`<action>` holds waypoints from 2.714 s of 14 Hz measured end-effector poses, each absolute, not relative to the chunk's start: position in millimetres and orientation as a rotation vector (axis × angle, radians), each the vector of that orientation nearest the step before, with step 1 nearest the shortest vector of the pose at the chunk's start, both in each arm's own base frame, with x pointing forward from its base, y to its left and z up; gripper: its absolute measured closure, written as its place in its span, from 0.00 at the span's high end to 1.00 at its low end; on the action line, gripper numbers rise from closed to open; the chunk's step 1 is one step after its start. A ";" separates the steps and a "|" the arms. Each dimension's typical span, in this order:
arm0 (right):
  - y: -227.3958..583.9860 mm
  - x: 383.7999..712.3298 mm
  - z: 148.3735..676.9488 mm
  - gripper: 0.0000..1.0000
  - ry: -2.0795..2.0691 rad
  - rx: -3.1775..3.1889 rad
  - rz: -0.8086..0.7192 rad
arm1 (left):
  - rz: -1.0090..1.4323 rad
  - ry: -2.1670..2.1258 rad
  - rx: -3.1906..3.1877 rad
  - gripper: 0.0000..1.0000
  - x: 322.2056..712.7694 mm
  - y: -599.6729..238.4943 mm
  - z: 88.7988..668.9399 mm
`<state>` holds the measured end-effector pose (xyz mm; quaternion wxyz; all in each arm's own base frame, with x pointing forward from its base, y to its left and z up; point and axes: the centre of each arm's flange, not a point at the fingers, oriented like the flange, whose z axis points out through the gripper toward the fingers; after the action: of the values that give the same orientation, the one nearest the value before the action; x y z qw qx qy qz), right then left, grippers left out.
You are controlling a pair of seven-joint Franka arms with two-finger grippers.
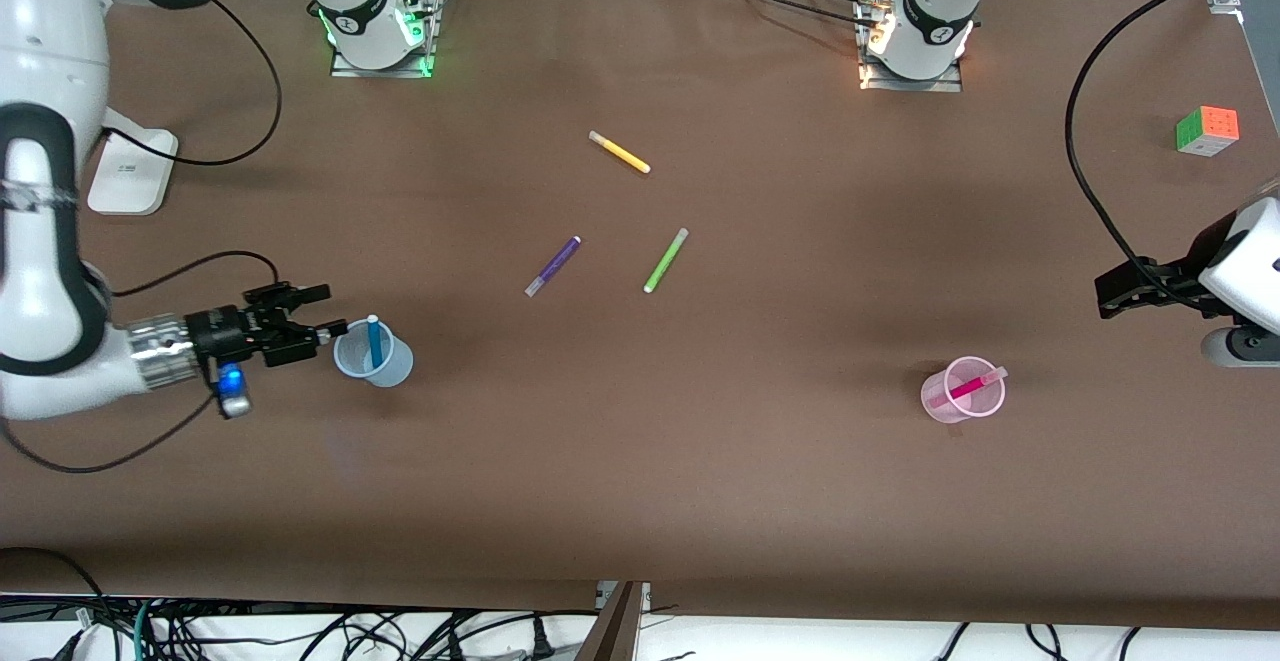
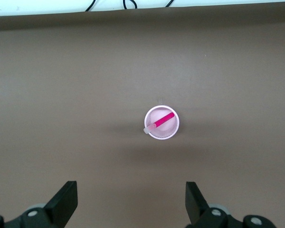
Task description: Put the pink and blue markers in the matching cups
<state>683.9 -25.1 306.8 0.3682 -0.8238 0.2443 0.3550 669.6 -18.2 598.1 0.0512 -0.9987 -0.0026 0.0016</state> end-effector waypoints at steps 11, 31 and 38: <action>25.2 576.5 612.9 0.99 0.224 -3.014 0.535 | -0.101 -0.115 -3.116 1.00 595.3 -12.6 586.1; 46.3 552.9 601.2 0.99 0.122 -3.131 0.544 | -0.040 -0.051 -3.112 1.00 562.2 -37.7 580.5; 49.1 517.8 601.4 0.99 0.019 -3.159 0.372 | -0.033 -0.051 -3.112 1.00 561.7 -37.7 580.0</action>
<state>517.8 49.1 601.4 -0.0198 -0.9929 0.0060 0.1169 561.7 -37.7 580.0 0.0146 -0.9997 -0.0164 -0.0107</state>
